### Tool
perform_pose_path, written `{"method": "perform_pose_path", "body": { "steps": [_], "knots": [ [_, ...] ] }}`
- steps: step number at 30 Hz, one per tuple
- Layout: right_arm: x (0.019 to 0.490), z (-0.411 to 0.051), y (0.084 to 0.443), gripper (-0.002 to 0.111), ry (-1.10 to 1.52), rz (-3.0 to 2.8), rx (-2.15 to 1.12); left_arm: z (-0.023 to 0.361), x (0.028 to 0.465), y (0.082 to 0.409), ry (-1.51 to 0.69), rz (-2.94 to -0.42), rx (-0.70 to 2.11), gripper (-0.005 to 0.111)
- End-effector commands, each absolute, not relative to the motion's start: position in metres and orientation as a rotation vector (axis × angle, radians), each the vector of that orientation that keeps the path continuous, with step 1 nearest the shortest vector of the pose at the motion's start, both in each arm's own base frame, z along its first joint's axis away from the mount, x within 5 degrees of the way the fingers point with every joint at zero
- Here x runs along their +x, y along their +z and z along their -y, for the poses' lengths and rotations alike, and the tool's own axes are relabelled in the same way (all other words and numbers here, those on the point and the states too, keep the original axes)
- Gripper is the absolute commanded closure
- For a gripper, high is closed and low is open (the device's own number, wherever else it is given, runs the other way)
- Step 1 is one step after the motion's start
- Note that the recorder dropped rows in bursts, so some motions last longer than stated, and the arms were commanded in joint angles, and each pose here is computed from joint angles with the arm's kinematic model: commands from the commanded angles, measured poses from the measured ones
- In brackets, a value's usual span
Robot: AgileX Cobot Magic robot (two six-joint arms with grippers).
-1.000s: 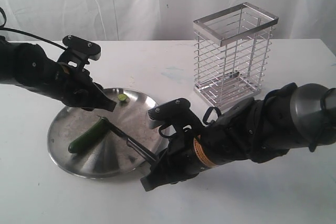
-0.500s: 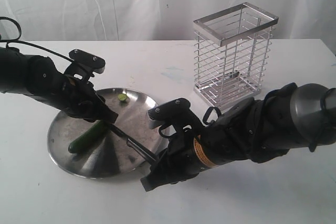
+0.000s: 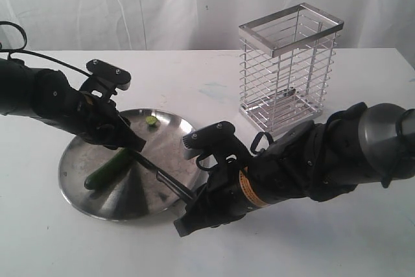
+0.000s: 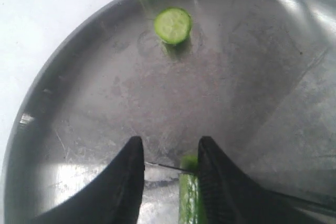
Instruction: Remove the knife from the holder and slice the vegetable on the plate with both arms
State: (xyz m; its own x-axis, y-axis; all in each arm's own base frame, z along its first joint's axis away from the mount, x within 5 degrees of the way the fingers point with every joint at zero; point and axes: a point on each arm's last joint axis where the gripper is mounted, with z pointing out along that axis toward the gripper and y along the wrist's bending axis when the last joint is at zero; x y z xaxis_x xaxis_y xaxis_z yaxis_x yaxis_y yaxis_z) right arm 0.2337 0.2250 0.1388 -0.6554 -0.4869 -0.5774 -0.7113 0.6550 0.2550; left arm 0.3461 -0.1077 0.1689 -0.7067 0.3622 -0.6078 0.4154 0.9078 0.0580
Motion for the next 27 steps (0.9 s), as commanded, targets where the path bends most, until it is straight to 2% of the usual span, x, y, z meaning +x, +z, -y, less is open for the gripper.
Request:
{"method": "perform_pose_path", "body": {
  "steps": [1, 21, 27],
  "knots": [
    [0.234, -0.225, 0.14, 0.108, 0.633, -2.394, -0.95, 0.107, 0.344, 0.167, -0.109, -2.434, 0.561, 0.067],
    [0.235, -0.224, 0.14, 0.108, 0.63, -2.394, -0.948, 0.094, 0.349, 0.168, -0.089, -2.436, 0.517, 0.067],
    [0.235, -0.224, 0.14, 0.108, 0.623, -2.392, -0.949, 0.094, 0.352, 0.13, -0.084, -2.534, 0.535, 0.067]
  ]
}}
